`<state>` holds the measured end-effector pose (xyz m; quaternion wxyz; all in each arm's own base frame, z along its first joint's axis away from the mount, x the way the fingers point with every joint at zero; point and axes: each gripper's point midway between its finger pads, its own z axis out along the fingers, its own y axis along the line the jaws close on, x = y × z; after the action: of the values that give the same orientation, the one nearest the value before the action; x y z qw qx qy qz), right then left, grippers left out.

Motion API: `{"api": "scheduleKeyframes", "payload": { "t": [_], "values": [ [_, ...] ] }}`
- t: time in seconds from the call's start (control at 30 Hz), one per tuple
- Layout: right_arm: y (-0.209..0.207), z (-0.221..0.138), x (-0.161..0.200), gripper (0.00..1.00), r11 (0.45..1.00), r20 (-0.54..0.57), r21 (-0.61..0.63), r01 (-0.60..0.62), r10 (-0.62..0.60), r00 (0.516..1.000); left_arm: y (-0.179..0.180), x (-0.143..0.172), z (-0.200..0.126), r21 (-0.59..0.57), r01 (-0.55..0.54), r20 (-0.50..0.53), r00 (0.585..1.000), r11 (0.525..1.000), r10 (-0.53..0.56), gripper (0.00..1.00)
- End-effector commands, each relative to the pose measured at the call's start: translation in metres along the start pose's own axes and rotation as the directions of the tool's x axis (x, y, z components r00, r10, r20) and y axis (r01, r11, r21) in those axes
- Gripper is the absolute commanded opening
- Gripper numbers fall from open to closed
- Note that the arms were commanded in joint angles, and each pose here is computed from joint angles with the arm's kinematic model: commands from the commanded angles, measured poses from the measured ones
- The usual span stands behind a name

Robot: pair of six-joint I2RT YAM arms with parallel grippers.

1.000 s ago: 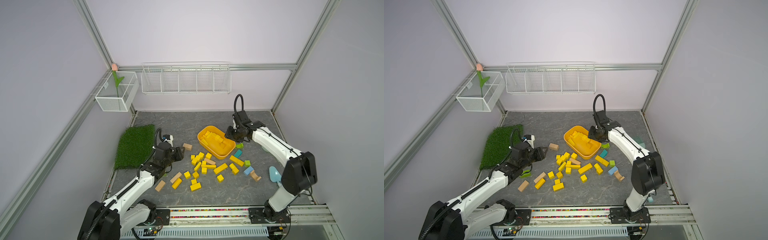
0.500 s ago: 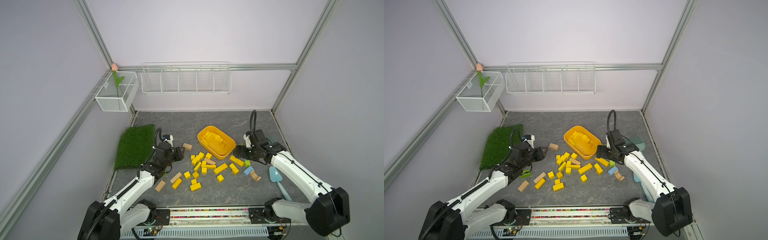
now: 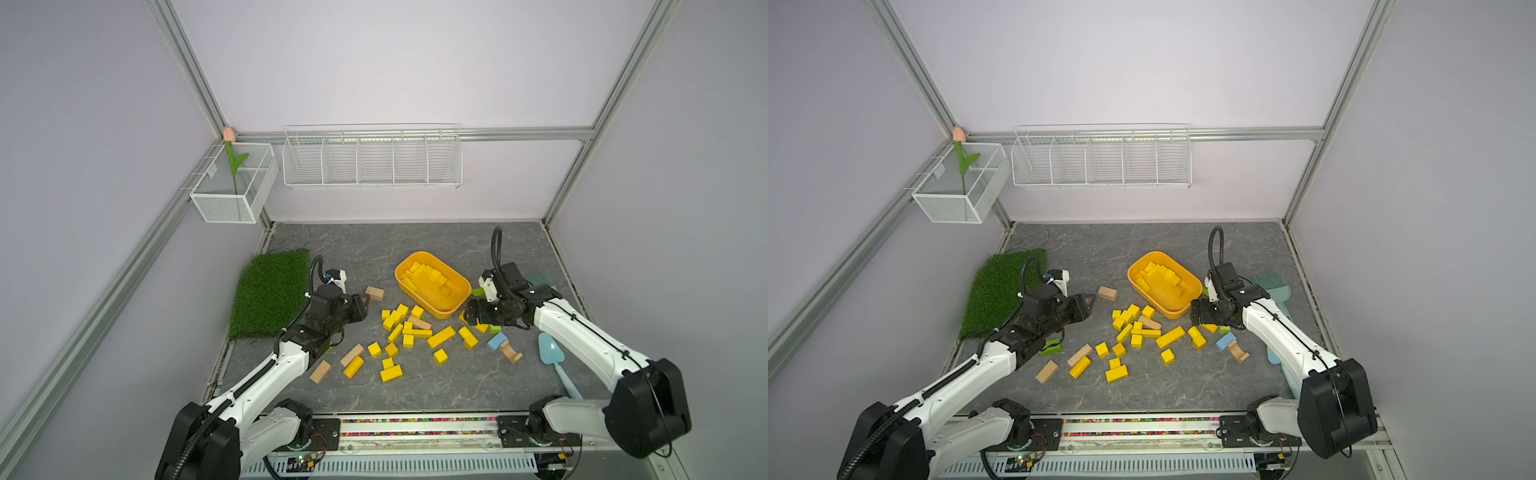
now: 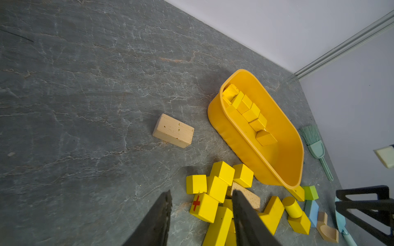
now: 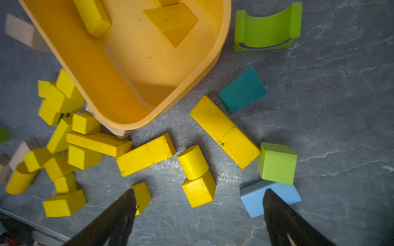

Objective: Pick out the yellow building blocks
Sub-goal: Pick up the building block from the center of the board.

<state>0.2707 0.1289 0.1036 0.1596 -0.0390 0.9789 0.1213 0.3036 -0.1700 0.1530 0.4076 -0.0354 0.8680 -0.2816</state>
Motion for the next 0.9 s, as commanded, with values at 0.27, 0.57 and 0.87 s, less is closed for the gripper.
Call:
{"api": "scheduleKeyframes", "payload": {
  "t": [0.27,0.57,0.87],
  "values": [
    [-0.023,0.038,0.005,0.49,0.991,-0.123,0.129,0.028,-0.012,0.992,0.000,-0.004,-0.002,0.004,0.016,0.017,1.000,1.000,-0.016,0.48],
    [-0.033,0.060,-0.003,0.65,0.983,-0.120,0.181,0.038,-0.017,0.993,0.001,-0.004,-0.002,0.004,0.017,0.016,1.000,1.000,-0.017,0.48],
    [-0.039,0.076,-0.008,0.66,0.978,-0.115,0.202,0.055,-0.032,0.993,0.001,-0.004,-0.002,0.002,0.019,0.017,1.000,1.000,-0.019,0.48]
  ]
}}
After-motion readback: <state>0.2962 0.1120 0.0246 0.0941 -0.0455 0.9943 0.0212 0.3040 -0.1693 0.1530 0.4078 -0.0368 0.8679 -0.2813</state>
